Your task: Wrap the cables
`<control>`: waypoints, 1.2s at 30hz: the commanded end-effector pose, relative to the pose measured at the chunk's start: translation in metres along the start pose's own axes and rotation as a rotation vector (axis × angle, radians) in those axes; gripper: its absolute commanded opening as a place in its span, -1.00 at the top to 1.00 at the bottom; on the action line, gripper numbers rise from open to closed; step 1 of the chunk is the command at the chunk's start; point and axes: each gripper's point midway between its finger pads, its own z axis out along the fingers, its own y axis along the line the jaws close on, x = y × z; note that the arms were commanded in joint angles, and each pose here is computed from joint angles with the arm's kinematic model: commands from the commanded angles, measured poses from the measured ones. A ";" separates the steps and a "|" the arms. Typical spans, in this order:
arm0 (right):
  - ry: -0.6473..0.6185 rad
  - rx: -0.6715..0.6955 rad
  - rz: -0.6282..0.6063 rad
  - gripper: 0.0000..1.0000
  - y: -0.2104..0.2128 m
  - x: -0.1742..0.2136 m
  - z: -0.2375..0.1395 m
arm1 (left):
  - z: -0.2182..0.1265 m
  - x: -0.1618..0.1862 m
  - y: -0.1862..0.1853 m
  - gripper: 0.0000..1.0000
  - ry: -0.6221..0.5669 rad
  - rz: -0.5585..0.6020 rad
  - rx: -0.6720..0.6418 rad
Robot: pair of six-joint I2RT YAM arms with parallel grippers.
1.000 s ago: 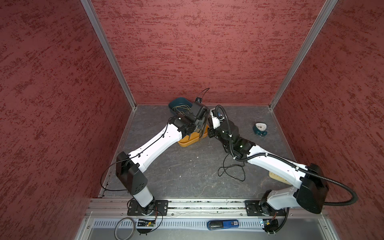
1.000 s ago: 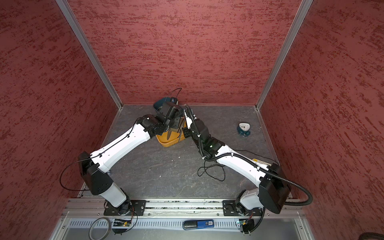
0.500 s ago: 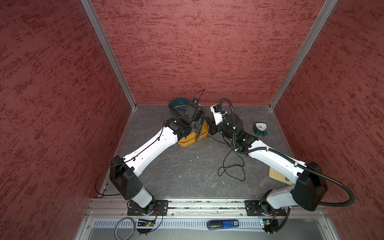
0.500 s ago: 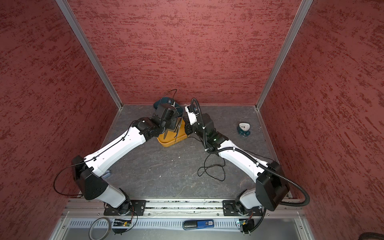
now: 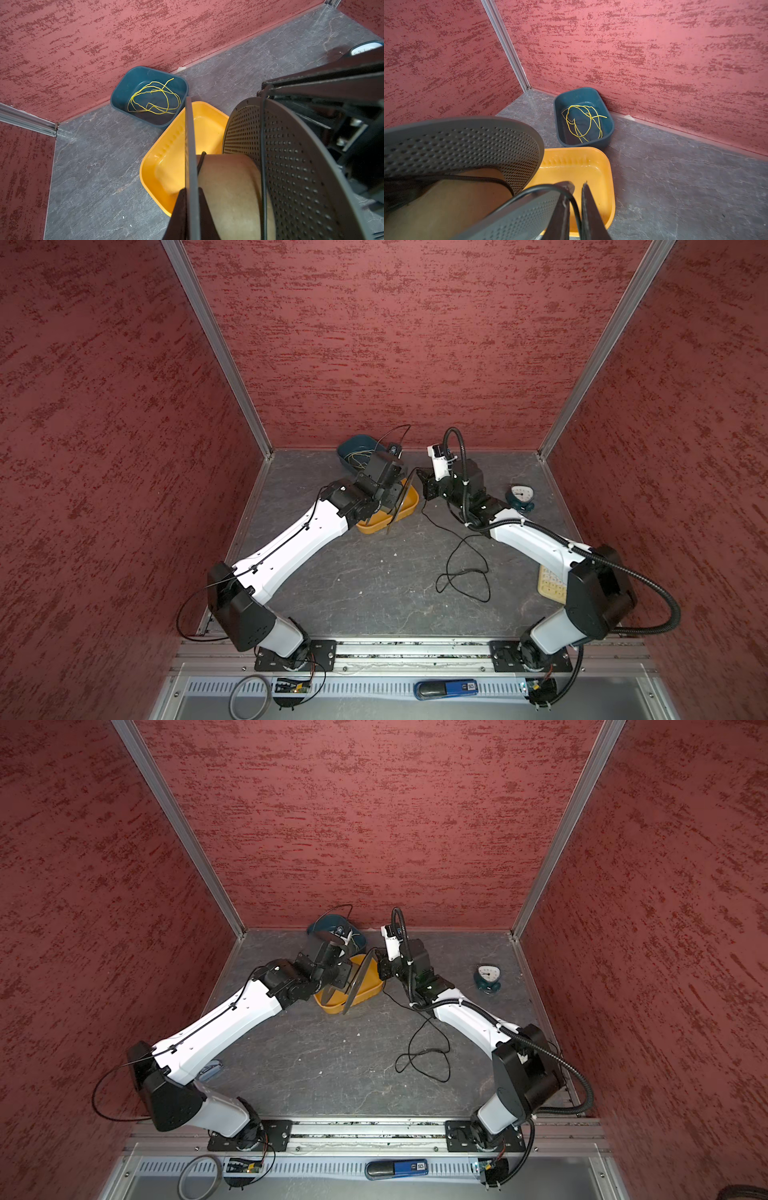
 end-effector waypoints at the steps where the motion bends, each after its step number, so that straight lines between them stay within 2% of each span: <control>1: -0.006 0.052 0.038 0.73 -0.027 0.005 0.005 | -0.031 -0.023 0.015 1.00 -0.084 -0.043 0.017; 10: 0.078 -0.030 0.089 0.52 -0.036 0.058 0.014 | -0.052 -0.039 0.025 1.00 -0.128 -0.191 0.149; 13: 0.062 -0.070 0.083 0.19 -0.030 0.067 0.005 | -0.061 -0.048 0.025 1.00 -0.156 -0.229 0.191; 15: 0.047 -0.085 0.070 0.04 -0.027 0.071 -0.004 | -0.064 -0.054 0.022 1.00 -0.169 -0.247 0.228; 21: 0.002 -0.146 0.030 -0.59 -0.016 0.084 -0.025 | -0.067 -0.060 0.017 1.00 -0.140 -0.324 0.315; 26: -0.034 -0.210 0.013 -0.67 -0.005 0.089 -0.036 | -0.068 -0.063 0.010 1.00 -0.122 -0.338 0.365; 36: -0.072 -0.231 -0.037 -0.61 -0.005 0.095 -0.029 | -0.081 -0.071 0.008 1.00 -0.138 -0.353 0.407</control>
